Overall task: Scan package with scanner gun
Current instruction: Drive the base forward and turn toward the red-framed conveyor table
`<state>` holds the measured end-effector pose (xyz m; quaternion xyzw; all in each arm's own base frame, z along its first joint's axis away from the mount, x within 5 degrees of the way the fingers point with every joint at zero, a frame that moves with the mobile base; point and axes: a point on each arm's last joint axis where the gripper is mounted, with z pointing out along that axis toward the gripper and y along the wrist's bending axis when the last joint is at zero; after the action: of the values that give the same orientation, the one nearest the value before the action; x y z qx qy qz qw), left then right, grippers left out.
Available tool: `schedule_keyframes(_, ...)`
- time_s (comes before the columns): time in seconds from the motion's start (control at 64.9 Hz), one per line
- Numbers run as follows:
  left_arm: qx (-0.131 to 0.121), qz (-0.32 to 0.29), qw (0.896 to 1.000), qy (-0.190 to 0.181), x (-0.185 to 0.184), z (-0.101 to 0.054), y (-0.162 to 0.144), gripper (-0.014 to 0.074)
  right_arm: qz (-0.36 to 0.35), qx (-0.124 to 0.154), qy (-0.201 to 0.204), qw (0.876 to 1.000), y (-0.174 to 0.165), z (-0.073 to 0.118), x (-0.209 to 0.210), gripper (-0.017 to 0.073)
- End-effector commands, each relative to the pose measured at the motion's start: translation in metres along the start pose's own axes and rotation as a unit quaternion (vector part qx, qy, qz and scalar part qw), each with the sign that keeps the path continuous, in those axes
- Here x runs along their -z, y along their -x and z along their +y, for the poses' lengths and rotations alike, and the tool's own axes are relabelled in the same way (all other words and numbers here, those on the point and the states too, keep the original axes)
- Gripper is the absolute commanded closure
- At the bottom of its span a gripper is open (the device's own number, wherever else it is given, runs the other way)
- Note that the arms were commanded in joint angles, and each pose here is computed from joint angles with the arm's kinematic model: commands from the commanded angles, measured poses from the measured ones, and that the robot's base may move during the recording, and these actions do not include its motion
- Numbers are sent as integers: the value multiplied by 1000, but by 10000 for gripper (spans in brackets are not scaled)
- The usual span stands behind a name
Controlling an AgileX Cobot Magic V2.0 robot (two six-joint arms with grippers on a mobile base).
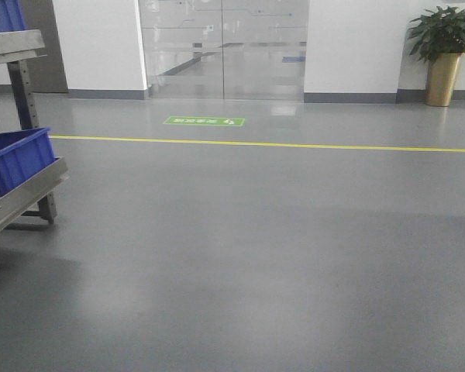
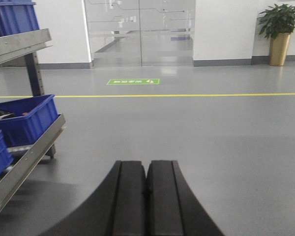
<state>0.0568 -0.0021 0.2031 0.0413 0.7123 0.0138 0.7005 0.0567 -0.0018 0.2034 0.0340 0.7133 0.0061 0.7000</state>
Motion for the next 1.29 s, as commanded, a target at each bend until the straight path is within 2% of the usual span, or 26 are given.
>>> schedule_keyframes(0.0, 3, -13, 1000, -3, 0, 0, 3, 704, -13, 2, -1, 1000, 2, 0, 0, 711)
schedule_keyframes(0.293, 3, -13, 1000, -3, 0, 0, 3, 704, -13, 2, -1, 1000, 2, 0, 0, 711)
schedule_keyframes(0.617, 3, -11, 1000, 25, 1, 3, 3, 704, -13, 2, -1, 1000, 2, 0, 0, 711)
schedule_keyframes(1.279, 3, -11, 1000, 25, 1, 3, 3, 704, -13, 2, -1, 1000, 2, 0, 0, 711)
